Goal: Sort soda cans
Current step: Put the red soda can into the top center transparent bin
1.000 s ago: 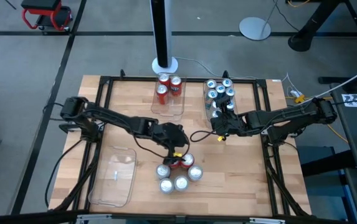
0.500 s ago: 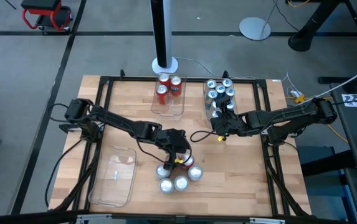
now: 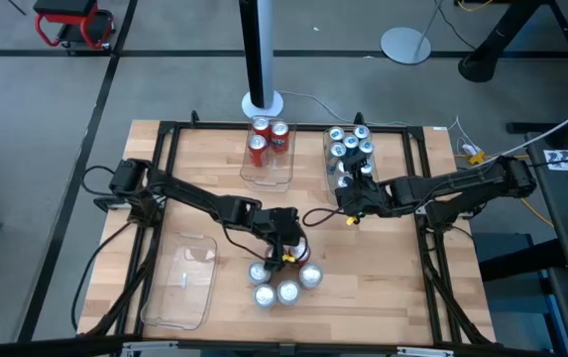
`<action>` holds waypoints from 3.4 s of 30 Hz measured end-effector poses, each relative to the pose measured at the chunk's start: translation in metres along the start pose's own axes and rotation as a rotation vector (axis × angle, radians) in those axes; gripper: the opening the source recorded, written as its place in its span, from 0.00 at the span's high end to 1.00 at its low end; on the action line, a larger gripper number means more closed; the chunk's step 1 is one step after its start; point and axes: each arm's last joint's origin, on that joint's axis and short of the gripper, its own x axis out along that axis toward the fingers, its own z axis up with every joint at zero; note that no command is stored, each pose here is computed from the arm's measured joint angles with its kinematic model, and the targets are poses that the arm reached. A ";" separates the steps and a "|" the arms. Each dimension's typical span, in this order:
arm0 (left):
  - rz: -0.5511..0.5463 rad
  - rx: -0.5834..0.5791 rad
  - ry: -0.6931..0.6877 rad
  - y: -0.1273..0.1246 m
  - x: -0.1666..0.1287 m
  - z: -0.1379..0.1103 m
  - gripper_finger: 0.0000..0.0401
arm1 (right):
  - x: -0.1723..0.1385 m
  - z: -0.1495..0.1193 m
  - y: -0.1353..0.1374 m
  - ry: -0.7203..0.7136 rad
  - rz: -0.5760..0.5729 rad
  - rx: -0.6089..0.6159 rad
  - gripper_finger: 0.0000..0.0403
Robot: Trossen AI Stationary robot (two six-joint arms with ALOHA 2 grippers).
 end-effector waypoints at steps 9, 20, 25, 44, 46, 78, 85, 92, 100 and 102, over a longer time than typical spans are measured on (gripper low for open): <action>0.021 -0.018 -0.003 0.011 0.000 -0.001 0.07 | 0.000 0.000 0.000 0.000 0.000 0.001 0.06; -0.025 -0.031 0.019 0.012 -0.001 -0.003 0.14 | 0.000 0.000 0.000 -0.002 -0.001 0.003 0.06; -0.028 0.005 0.017 0.012 -0.001 -0.003 0.14 | 0.000 0.001 0.000 -0.004 -0.003 0.007 0.06; -0.018 0.038 -0.015 0.012 -0.003 0.001 0.43 | 0.000 0.000 0.000 -0.003 -0.002 0.005 0.06; -0.017 0.038 -0.021 0.012 -0.005 0.002 0.43 | 0.000 0.000 0.000 -0.003 -0.002 0.005 0.06; 0.178 -0.118 -0.002 0.057 -0.019 -0.001 0.21 | 0.000 0.000 0.000 -0.003 -0.003 0.006 0.06; 0.174 -0.088 0.009 0.057 -0.012 -0.004 0.19 | 0.000 0.000 0.000 -0.003 -0.002 0.005 0.06; 0.170 -0.095 0.015 0.058 -0.002 -0.009 0.19 | 0.001 0.001 0.001 0.000 -0.001 0.001 0.06; 0.171 -0.087 0.011 0.058 0.002 -0.010 0.19 | 0.001 0.002 0.000 -0.002 -0.002 0.004 0.06; 0.171 -0.086 0.008 0.058 0.002 -0.009 0.19 | 0.001 0.002 0.000 -0.002 -0.002 0.004 0.06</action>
